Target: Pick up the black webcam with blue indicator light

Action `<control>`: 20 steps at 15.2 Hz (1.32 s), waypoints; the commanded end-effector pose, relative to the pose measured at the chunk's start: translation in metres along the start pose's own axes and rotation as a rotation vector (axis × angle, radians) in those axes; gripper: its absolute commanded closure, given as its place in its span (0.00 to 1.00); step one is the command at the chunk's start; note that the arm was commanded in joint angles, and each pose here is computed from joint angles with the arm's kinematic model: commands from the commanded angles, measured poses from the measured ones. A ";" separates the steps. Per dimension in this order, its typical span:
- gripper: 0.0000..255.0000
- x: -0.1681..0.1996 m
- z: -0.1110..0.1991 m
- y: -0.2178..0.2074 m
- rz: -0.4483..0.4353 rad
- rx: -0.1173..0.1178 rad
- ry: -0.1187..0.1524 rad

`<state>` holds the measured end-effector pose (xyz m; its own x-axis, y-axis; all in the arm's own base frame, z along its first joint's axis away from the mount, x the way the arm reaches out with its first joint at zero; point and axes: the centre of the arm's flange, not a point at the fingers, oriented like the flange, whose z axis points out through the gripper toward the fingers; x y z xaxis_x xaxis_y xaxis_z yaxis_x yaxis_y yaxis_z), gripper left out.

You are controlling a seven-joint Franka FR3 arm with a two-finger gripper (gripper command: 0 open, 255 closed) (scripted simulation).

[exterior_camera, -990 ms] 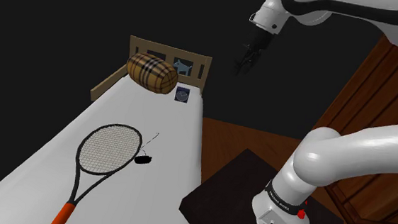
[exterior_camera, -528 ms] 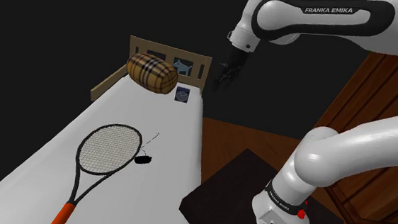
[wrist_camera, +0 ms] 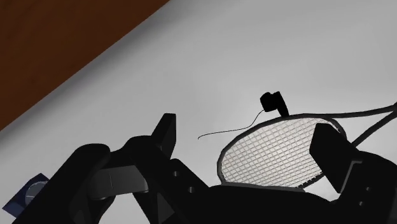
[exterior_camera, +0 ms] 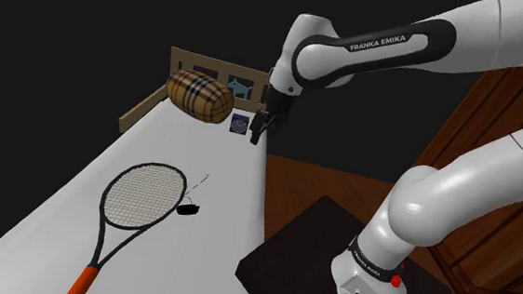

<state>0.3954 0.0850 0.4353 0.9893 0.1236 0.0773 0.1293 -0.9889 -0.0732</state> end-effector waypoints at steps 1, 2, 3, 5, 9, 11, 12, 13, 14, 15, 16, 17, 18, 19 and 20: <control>0.00 0.009 0.026 -0.010 -0.004 -0.003 -0.005; 0.00 0.013 0.038 -0.015 -0.007 -0.005 -0.008; 0.00 0.017 0.050 -0.020 -0.009 -0.006 -0.011; 0.00 0.026 0.073 -0.029 -0.013 -0.010 -0.018; 0.00 0.042 0.121 -0.049 -0.022 -0.017 -0.031; 0.00 0.049 0.145 -0.059 -0.027 -0.020 -0.038; 0.00 0.053 0.157 -0.064 -0.029 -0.022 -0.041; 0.00 0.057 0.169 -0.068 -0.031 -0.024 -0.044; 0.00 0.060 0.181 -0.073 -0.033 -0.025 -0.047; 0.00 0.064 0.193 -0.078 -0.036 -0.027 -0.051; 0.00 0.068 0.205 -0.083 -0.038 -0.029 -0.054; 0.00 0.071 0.217 -0.087 -0.040 -0.030 -0.057; 0.00 0.075 0.229 -0.092 -0.042 -0.032 -0.060; 0.00 0.078 0.241 -0.097 -0.045 -0.034 -0.064; 0.00 0.081 0.253 -0.102 -0.047 -0.035 -0.067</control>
<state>0.4787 0.2103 0.2108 0.9850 0.1716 0.0163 0.1721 -0.9844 -0.0375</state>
